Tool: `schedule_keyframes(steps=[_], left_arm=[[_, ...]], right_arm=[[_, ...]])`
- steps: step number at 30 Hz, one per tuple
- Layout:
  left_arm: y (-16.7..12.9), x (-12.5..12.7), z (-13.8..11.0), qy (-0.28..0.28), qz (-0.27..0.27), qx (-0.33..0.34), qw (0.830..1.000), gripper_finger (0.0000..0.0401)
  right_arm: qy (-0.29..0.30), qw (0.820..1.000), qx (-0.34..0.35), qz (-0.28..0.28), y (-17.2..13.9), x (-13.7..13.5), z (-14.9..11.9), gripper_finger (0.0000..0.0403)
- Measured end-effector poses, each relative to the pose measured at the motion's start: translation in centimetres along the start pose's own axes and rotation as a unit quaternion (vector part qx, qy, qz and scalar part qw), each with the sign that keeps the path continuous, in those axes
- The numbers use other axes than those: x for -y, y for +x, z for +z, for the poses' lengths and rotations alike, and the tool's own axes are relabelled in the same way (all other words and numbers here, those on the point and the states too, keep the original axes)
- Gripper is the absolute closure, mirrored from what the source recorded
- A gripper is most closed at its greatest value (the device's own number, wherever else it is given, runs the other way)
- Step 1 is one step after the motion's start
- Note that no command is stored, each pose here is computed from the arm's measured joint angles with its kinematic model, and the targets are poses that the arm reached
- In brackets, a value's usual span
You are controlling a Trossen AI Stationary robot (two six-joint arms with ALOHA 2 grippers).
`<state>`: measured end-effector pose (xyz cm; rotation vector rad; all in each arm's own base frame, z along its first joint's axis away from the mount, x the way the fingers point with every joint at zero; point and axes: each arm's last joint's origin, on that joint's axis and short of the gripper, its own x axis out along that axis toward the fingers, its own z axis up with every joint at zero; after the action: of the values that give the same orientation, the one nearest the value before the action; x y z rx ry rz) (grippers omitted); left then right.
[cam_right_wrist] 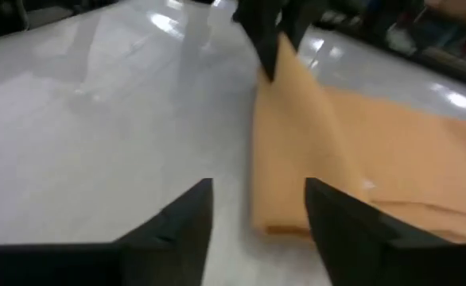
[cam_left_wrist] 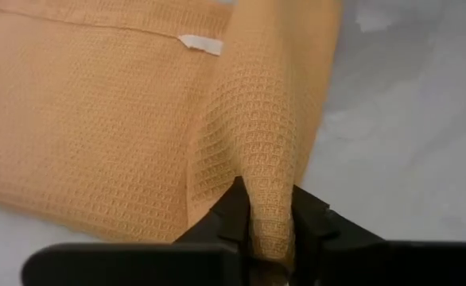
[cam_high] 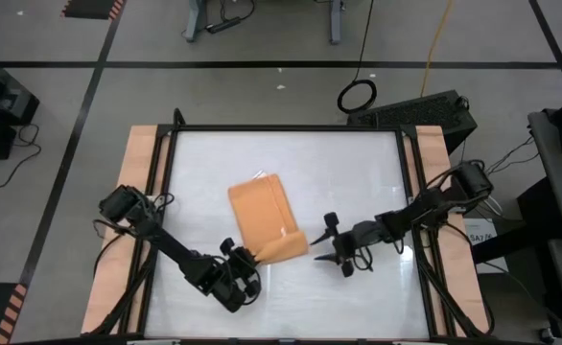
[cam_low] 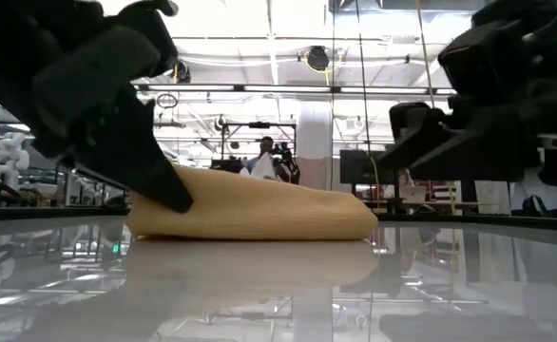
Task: Roll towel
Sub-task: Roll the yellow towel
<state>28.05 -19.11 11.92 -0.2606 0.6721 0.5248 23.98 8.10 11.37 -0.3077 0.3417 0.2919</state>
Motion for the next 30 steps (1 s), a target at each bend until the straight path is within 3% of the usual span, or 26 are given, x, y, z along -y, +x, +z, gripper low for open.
schedule_keyframes(steps=[5, 9, 15, 22, 30], left_arm=[[-0.7, 0.3, -0.2, -0.039, -0.011, 0.0, 0.999, 0.0347], [-1.4, 0.7, -0.9, -0.078, -0.024, -0.002, 0.997, 0.0346], [-3.0, 1.3, -2.2, -0.1, -0.038, 0.013, 0.994, 0.0345], [-5.0, 1.7, -3.6, -0.073, -0.045, 0.072, 0.994, 0.0345], [-5.5, 1.8, -4.2, -0.074, -0.053, 0.061, 0.994, 0.0345]], right_arm=[[-0.005, 0.999, 0.029, -0.023, 1.8, -0.4, 0.8, 0.0138], [-0.023, 0.999, 0.016, -0.025, 4.3, -0.4, 0.7, 0.01], [-0.043, 0.999, -0.001, -0.031, 7.2, -0.2, 0.0, 0.0096], [-0.043, 0.999, 0.008, -0.033, 8.8, 0.1, -0.1, 0.0096], [0.019, 1.0, 0.013, 0.015, 9.1, 1.3, -0.8, 0.0096]])
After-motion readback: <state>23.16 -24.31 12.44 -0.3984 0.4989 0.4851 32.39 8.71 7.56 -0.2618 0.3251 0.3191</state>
